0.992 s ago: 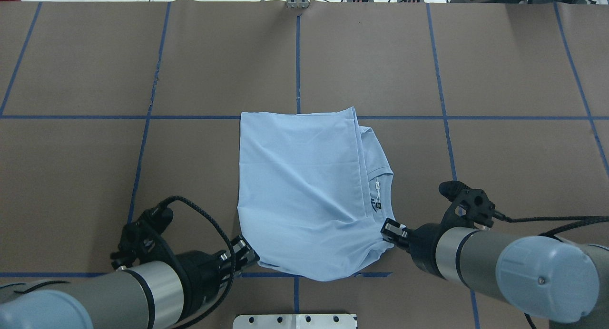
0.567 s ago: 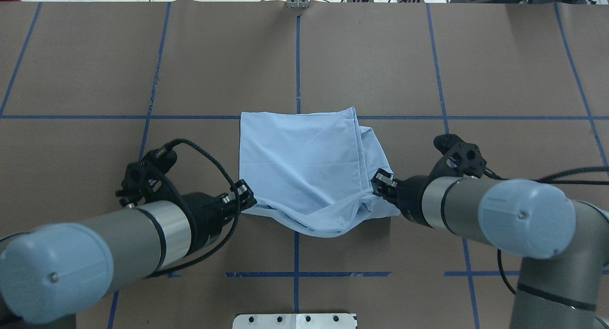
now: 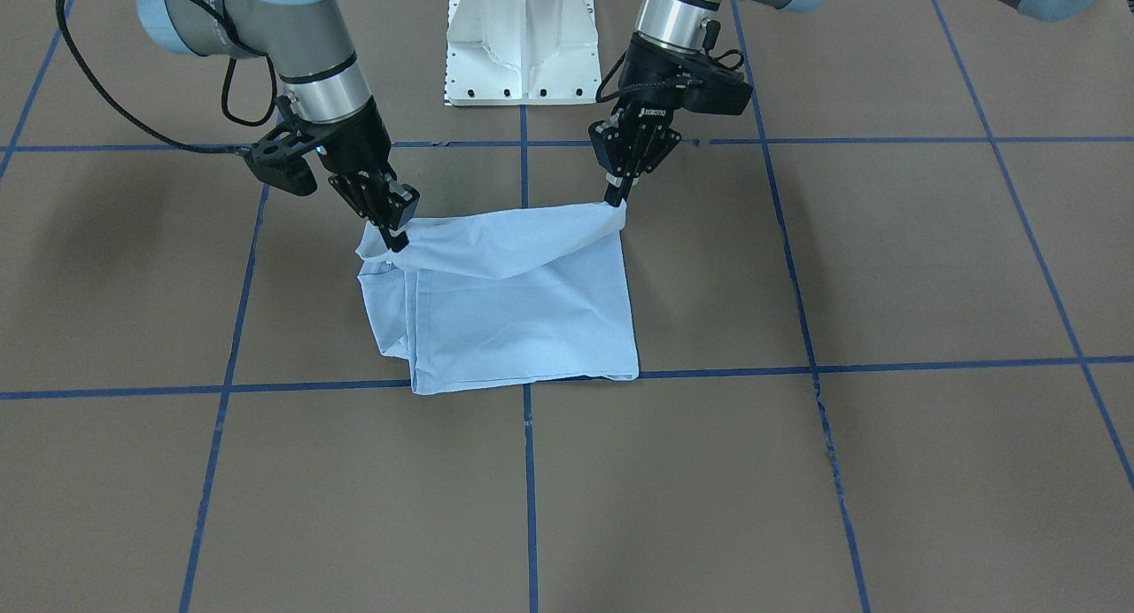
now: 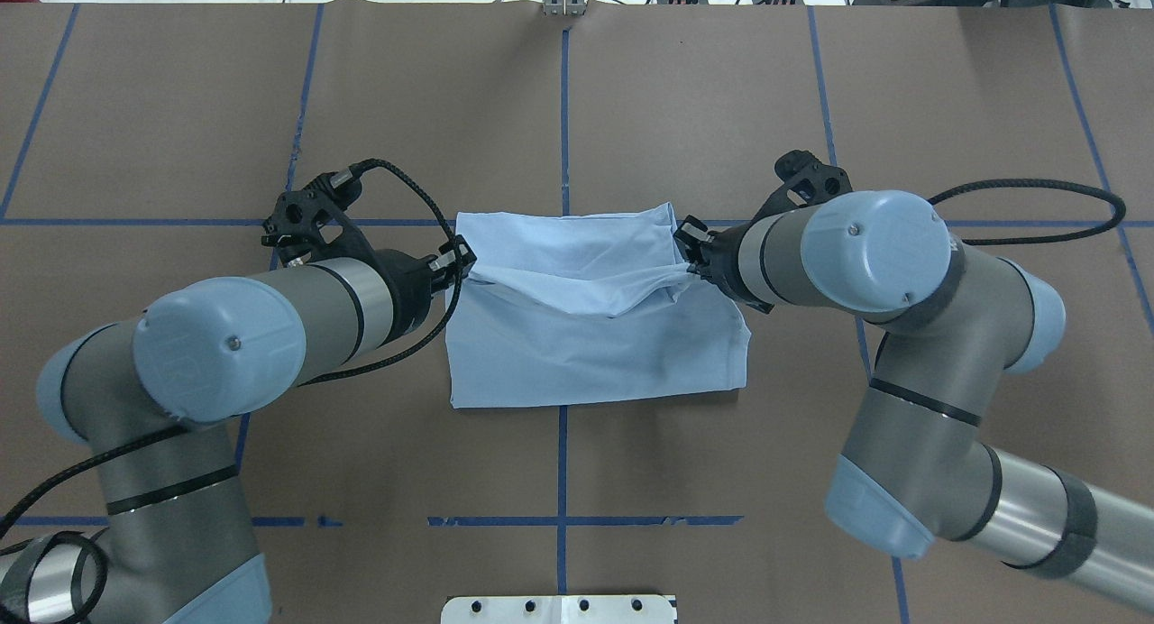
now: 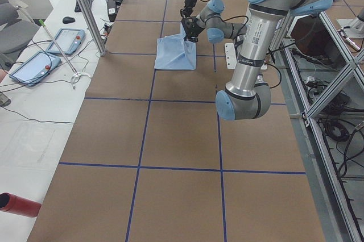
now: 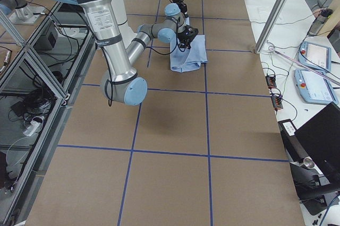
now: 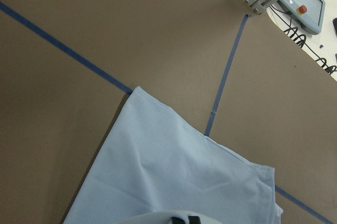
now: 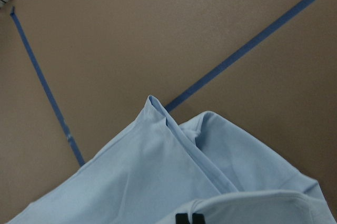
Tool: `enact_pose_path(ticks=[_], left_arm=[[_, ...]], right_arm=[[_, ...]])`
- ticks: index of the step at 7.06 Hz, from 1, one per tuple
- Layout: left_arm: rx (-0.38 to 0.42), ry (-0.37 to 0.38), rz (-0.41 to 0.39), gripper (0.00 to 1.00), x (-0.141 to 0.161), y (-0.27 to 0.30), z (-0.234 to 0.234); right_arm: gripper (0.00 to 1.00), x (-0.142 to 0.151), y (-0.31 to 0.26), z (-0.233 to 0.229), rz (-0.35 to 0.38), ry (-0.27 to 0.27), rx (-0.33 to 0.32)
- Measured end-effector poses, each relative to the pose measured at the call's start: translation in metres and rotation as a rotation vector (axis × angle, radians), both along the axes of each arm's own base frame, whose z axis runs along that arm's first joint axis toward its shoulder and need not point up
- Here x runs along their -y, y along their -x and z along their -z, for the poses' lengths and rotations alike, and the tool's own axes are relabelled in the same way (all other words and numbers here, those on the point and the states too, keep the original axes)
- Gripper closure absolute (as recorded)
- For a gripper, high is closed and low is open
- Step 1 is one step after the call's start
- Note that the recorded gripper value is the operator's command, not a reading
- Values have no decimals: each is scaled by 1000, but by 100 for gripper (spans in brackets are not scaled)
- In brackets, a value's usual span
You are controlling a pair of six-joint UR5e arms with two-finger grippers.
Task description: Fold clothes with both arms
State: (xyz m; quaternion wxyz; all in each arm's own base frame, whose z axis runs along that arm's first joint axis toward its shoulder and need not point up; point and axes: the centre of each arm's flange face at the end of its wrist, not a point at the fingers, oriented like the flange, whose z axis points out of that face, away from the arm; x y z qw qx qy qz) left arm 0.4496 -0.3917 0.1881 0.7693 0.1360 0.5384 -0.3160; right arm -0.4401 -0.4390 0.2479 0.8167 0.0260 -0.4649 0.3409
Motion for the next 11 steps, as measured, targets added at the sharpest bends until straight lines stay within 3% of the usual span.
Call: enact_pose_path(ticks=[1, 2, 3, 4, 5, 6, 8, 11], left_arm=[[45, -34, 18, 58, 42, -17, -15], [106, -73, 29, 53, 98, -40, -47], [161, -126, 41, 53, 154, -52, -92], [199, -181, 56, 53, 192, -43, -128], [220, -225, 65, 54, 210, -26, -143], [217, -251, 64, 54, 210, -12, -147], [206, -301, -52, 54, 180, 33, -167], [333, -449, -279, 54, 152, 211, -238]], right_arm=[[1, 36, 13, -8, 39, -13, -50], [0, 79, 34, -20, 89, -58, -108], [0, 139, 55, -42, 136, -138, -171], [0, 193, 42, -62, 180, -209, -210], [0, 226, 12, -77, 222, -243, -217], [0, 234, -12, -91, 245, -255, -211], [0, 219, -63, -132, 276, -261, -208], [0, 213, -237, -216, 367, -304, -322]])
